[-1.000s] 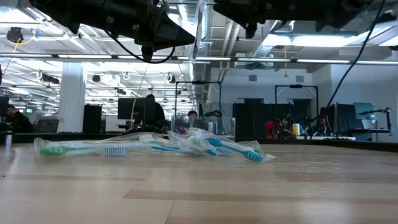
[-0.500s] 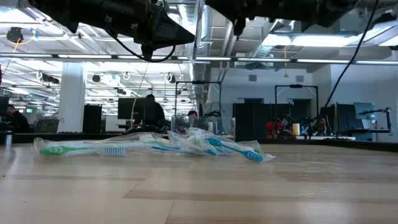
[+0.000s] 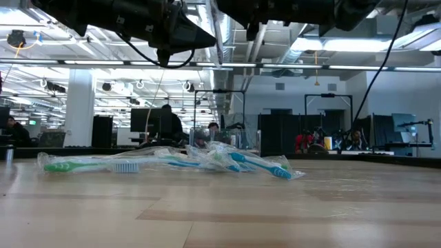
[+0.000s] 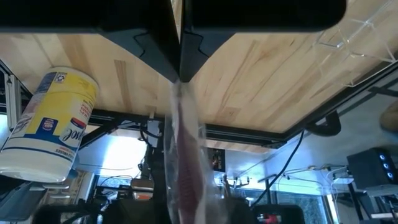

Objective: Pick & Place toothbrushing station
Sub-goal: Put the violet toothbrush into the transparent organizer

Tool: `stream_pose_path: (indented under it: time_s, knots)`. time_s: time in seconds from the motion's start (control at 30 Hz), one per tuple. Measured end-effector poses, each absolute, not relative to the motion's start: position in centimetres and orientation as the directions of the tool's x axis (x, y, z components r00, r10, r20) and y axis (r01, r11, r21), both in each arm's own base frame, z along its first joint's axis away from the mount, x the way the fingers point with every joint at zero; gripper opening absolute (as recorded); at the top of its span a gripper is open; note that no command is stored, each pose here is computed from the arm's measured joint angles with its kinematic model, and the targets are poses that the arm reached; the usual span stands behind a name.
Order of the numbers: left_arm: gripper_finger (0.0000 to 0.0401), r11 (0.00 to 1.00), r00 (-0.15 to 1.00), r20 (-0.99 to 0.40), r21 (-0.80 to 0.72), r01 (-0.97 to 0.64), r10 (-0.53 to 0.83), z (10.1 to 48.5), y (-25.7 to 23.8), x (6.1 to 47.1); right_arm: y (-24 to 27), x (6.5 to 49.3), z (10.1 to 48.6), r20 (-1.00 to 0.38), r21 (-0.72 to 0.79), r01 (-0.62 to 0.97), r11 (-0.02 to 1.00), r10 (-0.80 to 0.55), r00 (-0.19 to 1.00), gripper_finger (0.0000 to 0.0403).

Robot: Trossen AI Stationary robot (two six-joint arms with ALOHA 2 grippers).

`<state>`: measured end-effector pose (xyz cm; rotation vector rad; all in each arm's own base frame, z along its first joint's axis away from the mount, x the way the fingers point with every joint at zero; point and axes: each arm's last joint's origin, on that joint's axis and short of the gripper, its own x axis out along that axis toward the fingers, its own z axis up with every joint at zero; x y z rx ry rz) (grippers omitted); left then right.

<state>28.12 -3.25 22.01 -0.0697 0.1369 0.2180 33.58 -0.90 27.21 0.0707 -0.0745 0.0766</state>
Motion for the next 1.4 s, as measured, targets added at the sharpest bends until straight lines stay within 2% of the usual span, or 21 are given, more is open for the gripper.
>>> stream_pose_path:
  time_s: [0.37, 0.8, 1.0, 1.17, 1.4]
  knots:
    - [0.0000, 0.974, 0.967, -0.143, -0.054, -0.220, 0.211, 22.0, -3.2, 28.1, -1.4, 33.6, 26.8, 0.036, 0.075, -0.060, 0.995, 0.058, 0.998, 0.0103]
    - [0.0000, 0.974, 0.967, -0.146, -0.053, -0.220, 0.211, 22.0, -3.2, 28.1, -1.8, 33.5, 27.3, 0.089, 0.087, -0.052, 0.995, 0.044, 0.995, 0.0103]
    - [0.0000, 0.974, 0.967, -0.146, -0.053, -0.220, 0.211, 22.0, -3.2, 28.1, -1.8, 33.9, 27.9, 0.059, 0.099, -0.051, 0.994, 0.045, 0.997, 0.0103]
    - [0.0000, 0.974, 0.967, -0.146, -0.053, -0.220, 0.211, 22.0, -3.2, 28.1, -1.7, 34.1, 28.5, 0.053, 0.089, -0.104, 0.991, 0.099, 0.994, 0.0103]
    - [0.0000, 0.974, 0.966, -0.147, -0.053, -0.220, 0.211, 22.0, -3.2, 28.1, -1.7, 34.2, 28.5, 0.043, 0.090, -0.109, 0.990, 0.105, 0.994, 0.0103]
